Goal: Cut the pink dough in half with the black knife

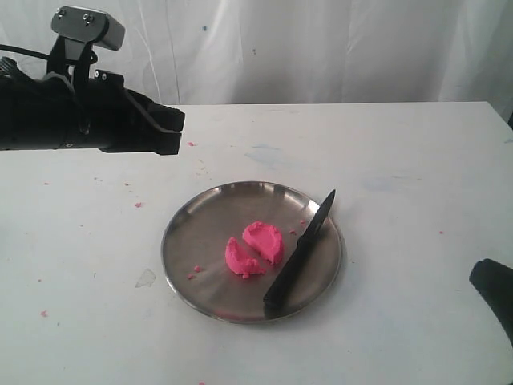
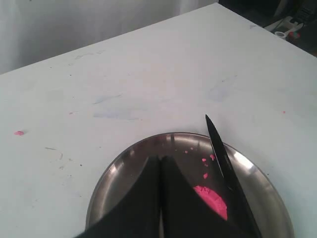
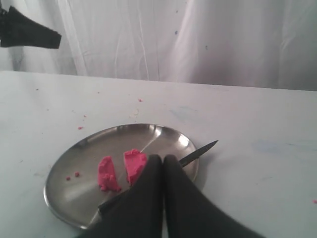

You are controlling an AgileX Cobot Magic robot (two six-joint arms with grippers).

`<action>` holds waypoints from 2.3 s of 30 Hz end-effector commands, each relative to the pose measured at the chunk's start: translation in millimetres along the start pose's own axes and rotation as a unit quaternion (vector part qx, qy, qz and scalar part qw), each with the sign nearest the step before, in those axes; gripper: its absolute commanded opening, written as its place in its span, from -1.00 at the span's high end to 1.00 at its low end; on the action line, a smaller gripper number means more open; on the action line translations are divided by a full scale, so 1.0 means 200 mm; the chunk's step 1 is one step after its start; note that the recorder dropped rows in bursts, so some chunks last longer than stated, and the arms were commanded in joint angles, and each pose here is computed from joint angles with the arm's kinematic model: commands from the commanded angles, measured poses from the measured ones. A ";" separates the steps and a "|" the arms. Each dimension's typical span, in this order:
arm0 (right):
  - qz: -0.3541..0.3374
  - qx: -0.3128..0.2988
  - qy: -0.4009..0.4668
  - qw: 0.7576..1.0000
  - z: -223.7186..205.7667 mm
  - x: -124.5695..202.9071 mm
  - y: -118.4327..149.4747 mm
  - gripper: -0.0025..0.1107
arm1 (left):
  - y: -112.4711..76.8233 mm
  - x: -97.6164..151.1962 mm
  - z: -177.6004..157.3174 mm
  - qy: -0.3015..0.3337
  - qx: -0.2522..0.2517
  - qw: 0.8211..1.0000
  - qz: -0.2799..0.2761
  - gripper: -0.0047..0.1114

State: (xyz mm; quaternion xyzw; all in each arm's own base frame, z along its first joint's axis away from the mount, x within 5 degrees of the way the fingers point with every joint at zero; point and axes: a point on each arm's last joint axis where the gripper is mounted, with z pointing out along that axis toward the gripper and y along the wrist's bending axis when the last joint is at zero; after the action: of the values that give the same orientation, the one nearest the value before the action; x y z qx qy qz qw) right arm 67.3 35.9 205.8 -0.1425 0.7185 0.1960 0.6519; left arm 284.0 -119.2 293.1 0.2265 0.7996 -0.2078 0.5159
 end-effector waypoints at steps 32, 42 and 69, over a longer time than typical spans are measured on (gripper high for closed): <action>0.007 0.017 -0.032 0.999 -0.04 -0.01 -0.01 0.96 | -0.17 0.13 -0.17 0.006 -0.013 0.999 0.030 0.92; 0.010 0.016 -0.033 0.999 -0.04 -0.01 -0.01 0.96 | -0.32 0.33 -0.73 -0.109 0.003 0.989 0.104 0.92; 0.010 0.016 -0.033 0.999 -0.04 -0.01 -0.01 0.96 | -0.24 1.04 -0.91 -0.045 -0.130 0.990 -0.022 0.92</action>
State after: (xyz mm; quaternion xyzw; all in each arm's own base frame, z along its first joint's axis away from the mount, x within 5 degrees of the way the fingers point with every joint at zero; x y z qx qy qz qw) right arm 62.3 30.6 209.5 -0.1193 0.7014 0.1982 0.6741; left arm 49.1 -27.3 182.0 0.1334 0.7906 -0.1456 0.5796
